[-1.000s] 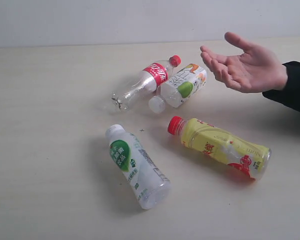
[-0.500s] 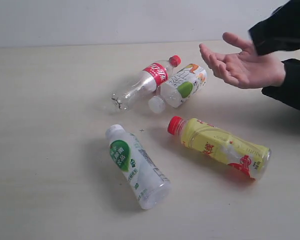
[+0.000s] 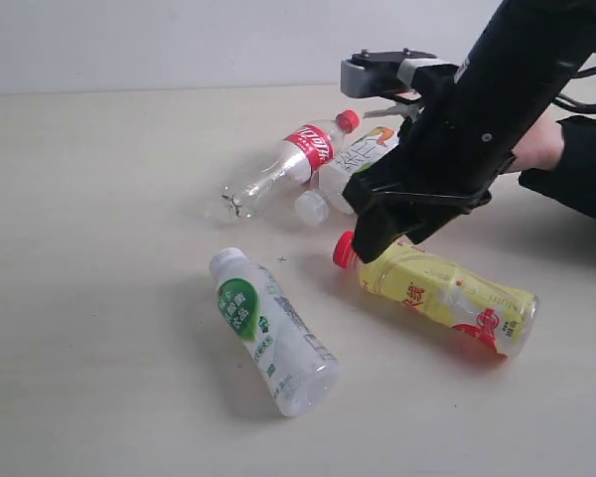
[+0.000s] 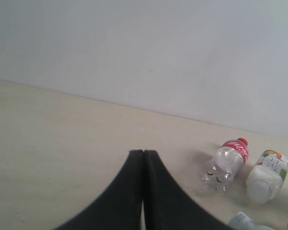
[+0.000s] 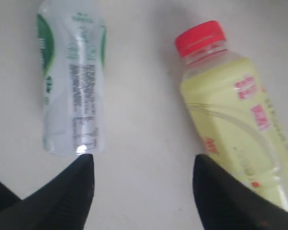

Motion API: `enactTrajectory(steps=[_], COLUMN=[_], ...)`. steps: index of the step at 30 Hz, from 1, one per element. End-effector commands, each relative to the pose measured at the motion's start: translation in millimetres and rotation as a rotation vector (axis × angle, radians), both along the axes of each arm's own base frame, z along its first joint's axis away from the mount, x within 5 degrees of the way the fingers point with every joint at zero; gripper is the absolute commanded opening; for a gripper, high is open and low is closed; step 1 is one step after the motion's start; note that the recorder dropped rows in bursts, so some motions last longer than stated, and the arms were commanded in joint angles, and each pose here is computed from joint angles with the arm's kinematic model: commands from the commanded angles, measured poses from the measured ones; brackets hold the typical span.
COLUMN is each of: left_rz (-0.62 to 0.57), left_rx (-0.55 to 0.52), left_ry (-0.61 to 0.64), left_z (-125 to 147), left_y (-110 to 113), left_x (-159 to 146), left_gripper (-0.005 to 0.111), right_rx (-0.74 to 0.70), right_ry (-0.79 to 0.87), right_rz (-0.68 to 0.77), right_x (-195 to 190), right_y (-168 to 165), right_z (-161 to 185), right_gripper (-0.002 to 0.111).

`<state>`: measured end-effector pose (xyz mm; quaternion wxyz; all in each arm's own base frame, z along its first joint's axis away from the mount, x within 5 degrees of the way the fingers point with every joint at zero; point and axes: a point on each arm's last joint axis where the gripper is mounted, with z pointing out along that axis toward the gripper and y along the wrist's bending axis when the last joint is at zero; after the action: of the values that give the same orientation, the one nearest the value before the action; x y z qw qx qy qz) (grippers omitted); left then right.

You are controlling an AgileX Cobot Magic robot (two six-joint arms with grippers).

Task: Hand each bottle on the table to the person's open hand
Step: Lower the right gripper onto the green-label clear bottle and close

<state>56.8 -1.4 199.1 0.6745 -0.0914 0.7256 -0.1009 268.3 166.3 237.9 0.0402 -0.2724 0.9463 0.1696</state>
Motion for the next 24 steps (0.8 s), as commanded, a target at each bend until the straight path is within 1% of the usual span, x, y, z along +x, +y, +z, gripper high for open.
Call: enactTrajectory(steps=[1,2,5,9,10,12,14,15,18,24], left_rz=[-0.007,-0.006,-0.006,-0.006,-0.006,-0.006,-0.006,-0.006,-0.006,-0.006], left_rx=[-0.004,-0.002,-0.002,-0.002,-0.002,-0.002,-0.002,-0.002,-0.002,-0.002], left_ry=[-0.010,-0.010,-0.010,-0.010,-0.010,-0.010,-0.010,-0.010,-0.010,-0.010], left_z=[0.7,0.7,0.7,0.7,0.7,0.7,0.7,0.7,0.7,0.7], left_y=[-0.4,-0.4,-0.4,-0.4,-0.4,-0.4,-0.4,-0.4,-0.4,-0.4], left_x=[-0.5,-0.5,-0.5,-0.5,-0.5,-0.5,-0.5,-0.5,-0.5,-0.5], left_gripper=[0.000,0.000,0.000,0.000,0.000,0.000,0.000,0.000,0.000,0.000], right_rx=[0.082,0.086,0.087,0.017,-0.037,-0.079,-0.092,-0.082,-0.082,-0.131], right_ry=[-0.002,-0.017,-0.081,-0.101,-0.108,-0.109,-0.102,-0.117,-0.131,-0.130], right_rz=[0.098,0.112,0.165,0.191,0.205,0.218,0.212,0.212,0.249,0.275], right_x=[-6.6,-8.2,-13.8,-16.8,-16.4,-16.8,-17.2,-18.3,-23.6,-19.7], right_y=[19.2,23.9,41.0,63.0,71.7,82.2,92.9,104.3,123.1,126.1], right_z=[2.2,2.3,1.9,-4.9,-12.0,-20.5,-29.9,-39.3,-62.1,-86.2], right_gripper=[0.074,0.075,0.076,0.076,0.076,0.076,0.076,0.076,0.076,0.076])
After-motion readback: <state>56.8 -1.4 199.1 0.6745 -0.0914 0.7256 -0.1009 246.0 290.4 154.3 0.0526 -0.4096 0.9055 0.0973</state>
